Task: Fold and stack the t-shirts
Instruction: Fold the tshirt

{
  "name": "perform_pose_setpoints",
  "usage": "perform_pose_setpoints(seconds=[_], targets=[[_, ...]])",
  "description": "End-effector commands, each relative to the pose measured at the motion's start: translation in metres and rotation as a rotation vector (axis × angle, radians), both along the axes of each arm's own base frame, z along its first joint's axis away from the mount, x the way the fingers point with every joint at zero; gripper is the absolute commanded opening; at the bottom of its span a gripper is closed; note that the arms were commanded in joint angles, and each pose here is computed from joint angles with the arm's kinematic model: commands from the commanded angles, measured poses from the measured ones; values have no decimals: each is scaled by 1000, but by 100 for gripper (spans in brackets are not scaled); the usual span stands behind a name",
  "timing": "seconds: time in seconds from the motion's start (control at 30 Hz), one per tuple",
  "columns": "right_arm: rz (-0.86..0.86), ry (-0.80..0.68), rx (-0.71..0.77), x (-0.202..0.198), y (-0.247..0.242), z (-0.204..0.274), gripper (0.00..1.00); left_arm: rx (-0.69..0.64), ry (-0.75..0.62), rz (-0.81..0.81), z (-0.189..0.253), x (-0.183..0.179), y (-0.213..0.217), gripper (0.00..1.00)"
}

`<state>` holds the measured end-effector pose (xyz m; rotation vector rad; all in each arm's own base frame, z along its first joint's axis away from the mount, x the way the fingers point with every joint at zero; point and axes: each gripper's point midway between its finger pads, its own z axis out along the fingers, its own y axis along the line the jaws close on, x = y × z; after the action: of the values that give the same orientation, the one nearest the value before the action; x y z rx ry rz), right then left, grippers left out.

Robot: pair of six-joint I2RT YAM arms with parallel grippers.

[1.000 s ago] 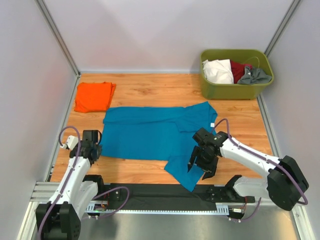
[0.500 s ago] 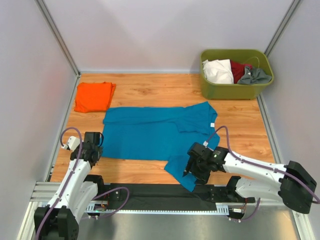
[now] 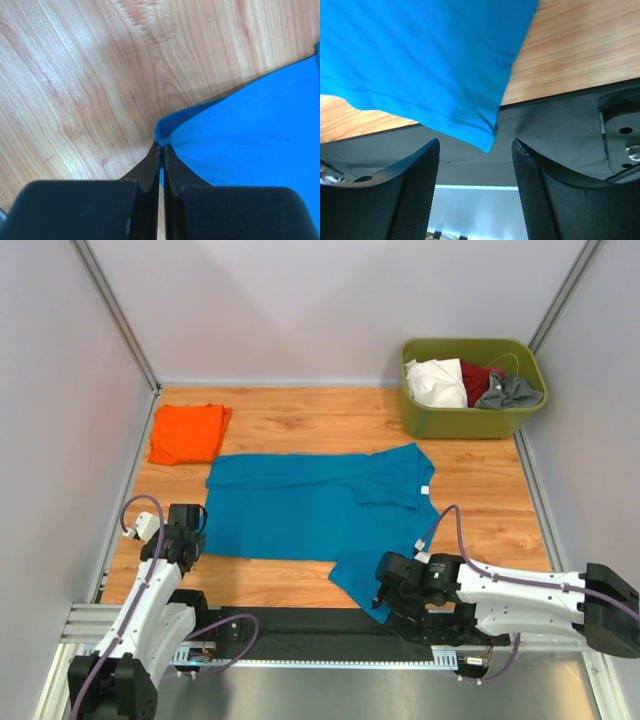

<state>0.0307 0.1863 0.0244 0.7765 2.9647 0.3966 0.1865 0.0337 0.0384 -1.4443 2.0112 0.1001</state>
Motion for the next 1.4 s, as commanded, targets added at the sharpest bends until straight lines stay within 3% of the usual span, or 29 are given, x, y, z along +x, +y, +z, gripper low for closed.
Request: perform_pose_setpoints(seconds=[0.0,0.2,0.47,0.6,0.67,0.77,0.9,1.1,1.37], targets=[[-74,-43,-32,10,-1,3,61,32,-2,-7,2,-1,4,0],[-83,-53,-14,13,4,-3,58,31,-1,-2,-2,-4,4,0],[-53,-24,17,8,13,-6,38,29,4,-1,-3,-6,4,0],[-31,6,-17,3,13,-9,36,30,-1,0,-2,-5,4,0],[-9,10,-28,2,14,-4,42,27,-2,-1,-1,-5,3,0],[12,26,-75,-2,7,-1,60,25,-3,1,-1,-5,3,0],[5,29,-71,-3,4,-2,61,24,1,4,-4,-7,3,0],[0,36,-55,-5,6,-7,42,24,-3,3,-3,-6,3,0],[15,30,-48,-3,11,-12,25,26,-1,4,-3,-7,4,0]])
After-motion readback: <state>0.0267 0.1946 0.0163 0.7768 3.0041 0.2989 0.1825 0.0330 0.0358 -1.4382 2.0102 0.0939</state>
